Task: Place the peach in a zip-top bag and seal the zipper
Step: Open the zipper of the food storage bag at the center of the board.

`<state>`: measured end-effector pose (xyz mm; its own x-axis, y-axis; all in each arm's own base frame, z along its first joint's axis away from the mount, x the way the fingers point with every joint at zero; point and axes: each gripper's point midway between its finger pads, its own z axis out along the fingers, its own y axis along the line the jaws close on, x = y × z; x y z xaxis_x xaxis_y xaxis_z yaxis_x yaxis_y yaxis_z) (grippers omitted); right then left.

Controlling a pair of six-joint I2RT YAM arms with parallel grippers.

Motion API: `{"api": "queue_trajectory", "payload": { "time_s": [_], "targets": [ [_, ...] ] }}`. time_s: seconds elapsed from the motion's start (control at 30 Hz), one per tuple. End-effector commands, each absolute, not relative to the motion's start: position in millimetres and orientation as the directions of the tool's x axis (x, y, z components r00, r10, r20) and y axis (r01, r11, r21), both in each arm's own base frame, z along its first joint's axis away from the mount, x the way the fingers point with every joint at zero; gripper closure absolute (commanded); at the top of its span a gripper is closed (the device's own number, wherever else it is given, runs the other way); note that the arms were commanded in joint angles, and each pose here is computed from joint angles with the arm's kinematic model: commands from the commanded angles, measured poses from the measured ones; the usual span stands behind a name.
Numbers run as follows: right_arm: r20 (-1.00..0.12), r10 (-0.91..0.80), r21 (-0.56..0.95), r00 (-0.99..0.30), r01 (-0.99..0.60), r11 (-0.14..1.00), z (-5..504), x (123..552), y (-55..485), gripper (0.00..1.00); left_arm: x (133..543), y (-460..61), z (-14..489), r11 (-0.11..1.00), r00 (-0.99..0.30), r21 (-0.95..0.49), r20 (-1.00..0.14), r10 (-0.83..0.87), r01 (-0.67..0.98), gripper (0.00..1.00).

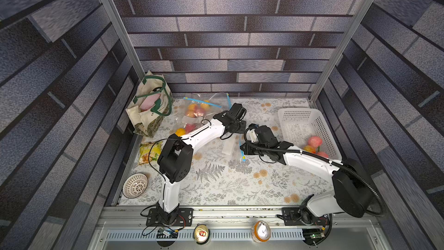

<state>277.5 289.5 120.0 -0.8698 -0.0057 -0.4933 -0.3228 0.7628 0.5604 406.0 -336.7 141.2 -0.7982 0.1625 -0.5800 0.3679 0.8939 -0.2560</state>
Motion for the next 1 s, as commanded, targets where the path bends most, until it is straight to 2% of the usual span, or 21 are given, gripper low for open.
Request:
{"api": "queue_trajectory", "payload": {
  "time_s": [0.0,0.97],
  "targets": [
    [-0.506,-0.021,0.559,-0.862,-0.347,0.753,127.5,275.9,293.4,1.00,408.2,-333.8,141.5,0.896,-0.800,-0.261,-0.581,0.151,0.359,0.77],
    [-0.526,-0.010,0.542,-0.851,-0.344,0.767,133.3,282.0,291.6,1.00,383.8,-332.1,111.0,0.897,-0.839,-0.242,-0.502,0.211,0.370,0.79]
  ]
}}
